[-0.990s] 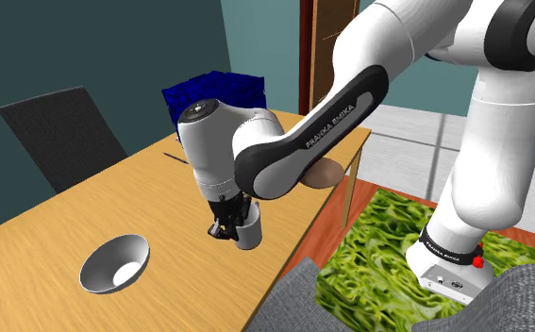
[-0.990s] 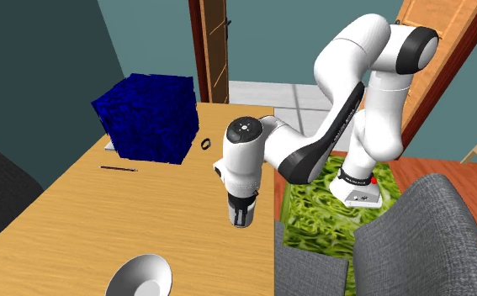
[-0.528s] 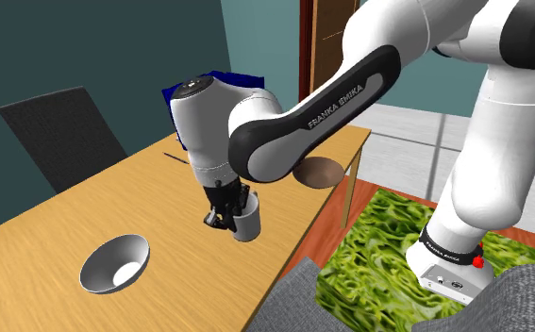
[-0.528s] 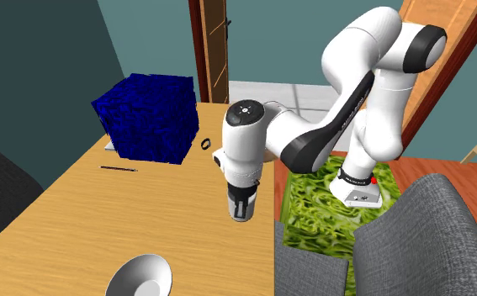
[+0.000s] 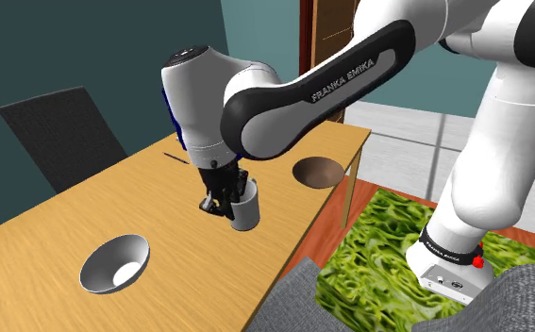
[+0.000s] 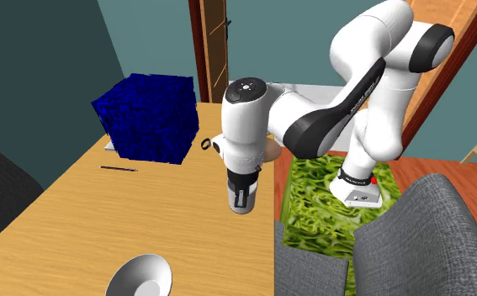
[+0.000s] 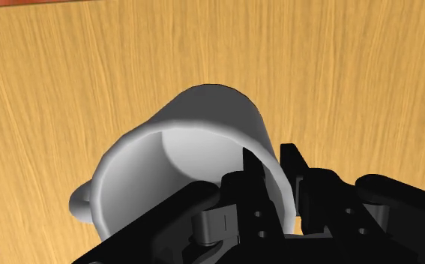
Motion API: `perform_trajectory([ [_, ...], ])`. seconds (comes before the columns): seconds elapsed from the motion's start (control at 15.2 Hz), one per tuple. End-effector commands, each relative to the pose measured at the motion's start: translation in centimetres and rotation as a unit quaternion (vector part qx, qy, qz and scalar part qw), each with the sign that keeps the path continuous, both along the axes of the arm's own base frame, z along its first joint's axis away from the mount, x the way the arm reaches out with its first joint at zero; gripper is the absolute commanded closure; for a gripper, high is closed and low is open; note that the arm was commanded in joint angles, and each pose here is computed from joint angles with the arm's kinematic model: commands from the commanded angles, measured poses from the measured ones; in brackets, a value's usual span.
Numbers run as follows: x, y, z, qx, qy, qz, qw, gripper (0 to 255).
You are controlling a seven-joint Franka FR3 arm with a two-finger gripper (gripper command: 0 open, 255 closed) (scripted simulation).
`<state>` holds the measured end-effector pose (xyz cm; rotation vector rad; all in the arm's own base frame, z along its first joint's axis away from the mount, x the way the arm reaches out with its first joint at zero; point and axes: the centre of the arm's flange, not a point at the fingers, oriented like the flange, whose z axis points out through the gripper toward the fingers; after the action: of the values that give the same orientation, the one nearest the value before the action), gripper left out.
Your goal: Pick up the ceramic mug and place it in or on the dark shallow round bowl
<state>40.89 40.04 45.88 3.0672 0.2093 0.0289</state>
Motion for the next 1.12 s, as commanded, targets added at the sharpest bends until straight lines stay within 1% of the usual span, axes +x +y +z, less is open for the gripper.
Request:
perform_trajectory([
  [0.0,0.0,0.1,1.0,0.0,0.0,0.0,1.0,255],
  [1.06,-0.1,-21.0,2.3,0.0,0.0,0.0,1.0,255],
])
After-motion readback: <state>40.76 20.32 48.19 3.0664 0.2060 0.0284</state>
